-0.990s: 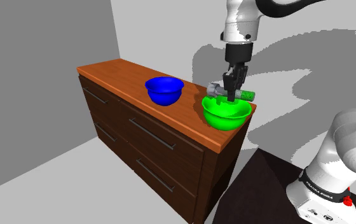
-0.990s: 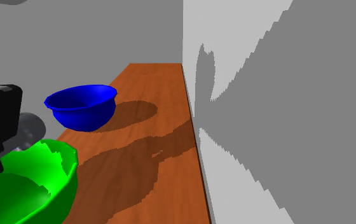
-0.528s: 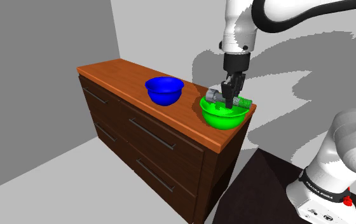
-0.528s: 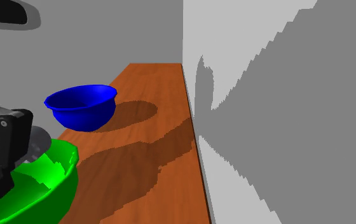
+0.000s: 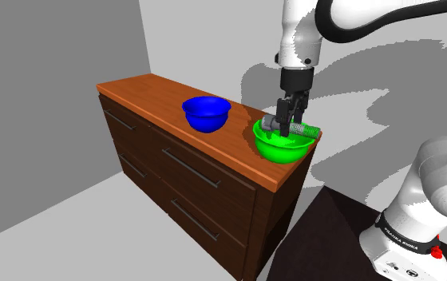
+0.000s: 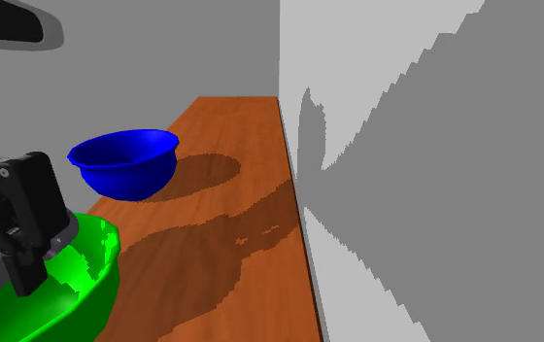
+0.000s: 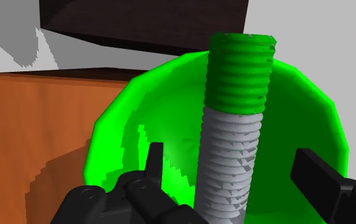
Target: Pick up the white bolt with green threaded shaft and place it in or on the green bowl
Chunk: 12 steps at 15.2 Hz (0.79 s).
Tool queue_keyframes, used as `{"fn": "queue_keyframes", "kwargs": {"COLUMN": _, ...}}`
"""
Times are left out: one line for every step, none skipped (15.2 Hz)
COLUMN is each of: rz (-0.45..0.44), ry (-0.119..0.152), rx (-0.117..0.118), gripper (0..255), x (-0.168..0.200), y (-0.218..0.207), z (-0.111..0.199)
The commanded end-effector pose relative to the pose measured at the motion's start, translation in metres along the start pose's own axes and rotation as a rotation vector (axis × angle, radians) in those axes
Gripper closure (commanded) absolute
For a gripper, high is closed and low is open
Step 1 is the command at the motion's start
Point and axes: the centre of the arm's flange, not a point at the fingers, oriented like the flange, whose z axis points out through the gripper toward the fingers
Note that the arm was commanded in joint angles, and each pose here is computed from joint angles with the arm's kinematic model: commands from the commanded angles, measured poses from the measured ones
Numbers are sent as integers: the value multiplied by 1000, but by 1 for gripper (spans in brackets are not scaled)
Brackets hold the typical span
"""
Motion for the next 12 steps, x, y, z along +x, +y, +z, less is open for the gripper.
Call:
{"fn": "queue_keyframes", "kwargs": {"rz": 0, "ry": -1, "rx": 0, "gripper": 0, "x": 0, "y": 0, "z": 0}}
{"fn": "queue_keyframes", "kwargs": {"rz": 0, "ry": -1, "rx": 0, "gripper": 0, "x": 0, "y": 0, "z": 0}}
{"fn": "queue_keyframes", "kwargs": {"rz": 0, "ry": -1, "rx": 0, "gripper": 0, "x": 1, "y": 0, "z": 1}}
{"fn": "queue_keyframes", "kwargs": {"rz": 0, "ry": -1, "rx": 0, "gripper": 0, "x": 1, "y": 0, "z": -12}}
{"fn": "queue_keyframes", "kwargs": {"rz": 0, "ry": -1, "rx": 0, "gripper": 0, "x": 1, "y": 0, "z": -26}}
{"fn": "queue_keyframes", "kwargs": {"rz": 0, "ry": -1, "rx": 0, "gripper": 0, "x": 1, "y": 0, "z": -39}}
{"fn": "queue_keyframes", "kwargs": {"rz": 0, "ry": -1, "rx": 0, "gripper": 0, "x": 1, "y": 0, "z": -49}}
{"fn": "queue_keyframes", "kwargs": {"rz": 0, "ry": -1, "rx": 0, "gripper": 0, "x": 1, "y": 0, "z": -49}}
{"fn": "queue_keyframes", "kwargs": {"rz": 0, "ry": -1, "rx": 0, "gripper": 0, "x": 1, "y": 0, "z": -49}}
{"fn": "queue_keyframes", "kwargs": {"rz": 0, "ry": -1, "rx": 0, "gripper": 0, "x": 1, "y": 0, "z": -49}}
{"fn": "queue_keyframes", "kwargs": {"rz": 0, "ry": -1, "rx": 0, "gripper": 0, "x": 1, "y": 0, "z": -49}}
{"fn": "queue_keyframes", "kwargs": {"rz": 0, "ry": -1, "rx": 0, "gripper": 0, "x": 1, "y": 0, "z": -49}}
